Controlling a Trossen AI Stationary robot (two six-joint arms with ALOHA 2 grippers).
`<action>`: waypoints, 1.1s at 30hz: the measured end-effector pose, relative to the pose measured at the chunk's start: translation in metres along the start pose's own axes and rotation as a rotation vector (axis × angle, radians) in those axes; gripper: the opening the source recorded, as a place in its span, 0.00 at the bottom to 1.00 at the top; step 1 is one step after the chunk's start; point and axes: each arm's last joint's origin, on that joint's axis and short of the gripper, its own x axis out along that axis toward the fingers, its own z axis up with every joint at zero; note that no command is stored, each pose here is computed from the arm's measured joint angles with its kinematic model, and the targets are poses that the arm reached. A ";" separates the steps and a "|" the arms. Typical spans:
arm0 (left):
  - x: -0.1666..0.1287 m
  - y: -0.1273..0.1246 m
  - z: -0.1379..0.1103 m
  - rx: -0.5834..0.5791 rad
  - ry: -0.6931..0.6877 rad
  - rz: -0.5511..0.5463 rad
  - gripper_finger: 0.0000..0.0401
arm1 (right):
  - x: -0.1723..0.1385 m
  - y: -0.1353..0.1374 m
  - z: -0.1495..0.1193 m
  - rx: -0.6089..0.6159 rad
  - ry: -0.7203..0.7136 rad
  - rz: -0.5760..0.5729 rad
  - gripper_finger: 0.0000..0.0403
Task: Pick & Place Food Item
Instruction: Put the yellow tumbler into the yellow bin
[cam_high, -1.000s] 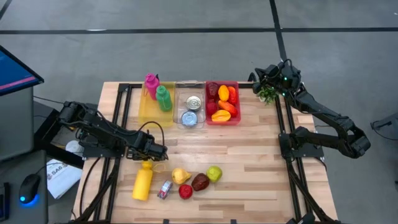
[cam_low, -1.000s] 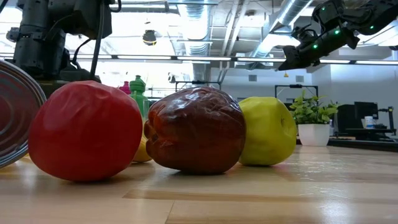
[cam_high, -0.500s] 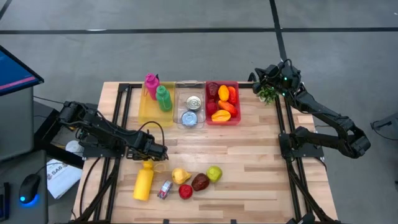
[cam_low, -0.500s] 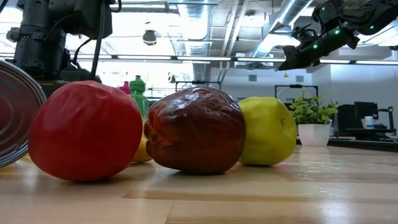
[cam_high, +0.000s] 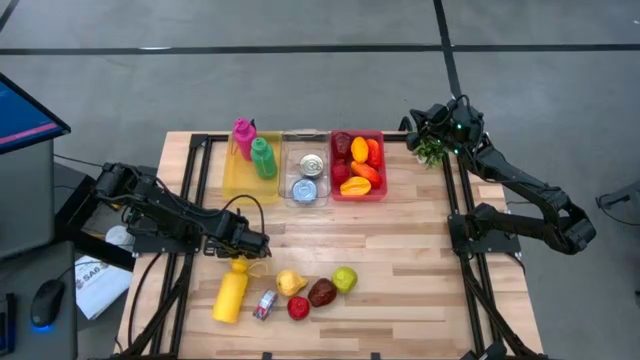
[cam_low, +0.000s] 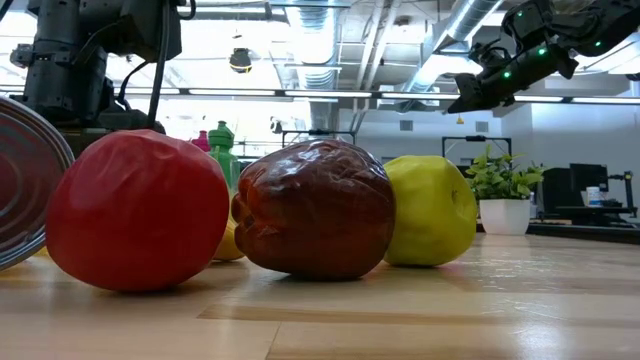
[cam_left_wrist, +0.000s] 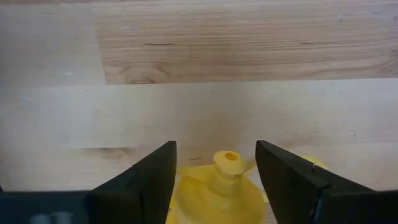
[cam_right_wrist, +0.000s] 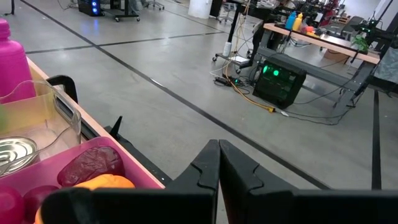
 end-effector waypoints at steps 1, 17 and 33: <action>0.000 0.000 0.000 0.000 0.000 0.000 0.50 | 0.000 0.000 0.000 0.000 0.000 0.000 0.01; 0.000 0.000 0.000 0.000 0.000 0.000 0.28 | 0.000 0.000 0.000 0.000 -0.001 0.000 0.01; 0.000 0.000 0.000 0.000 0.000 0.000 0.17 | 0.000 0.000 0.000 0.000 -0.001 0.000 0.01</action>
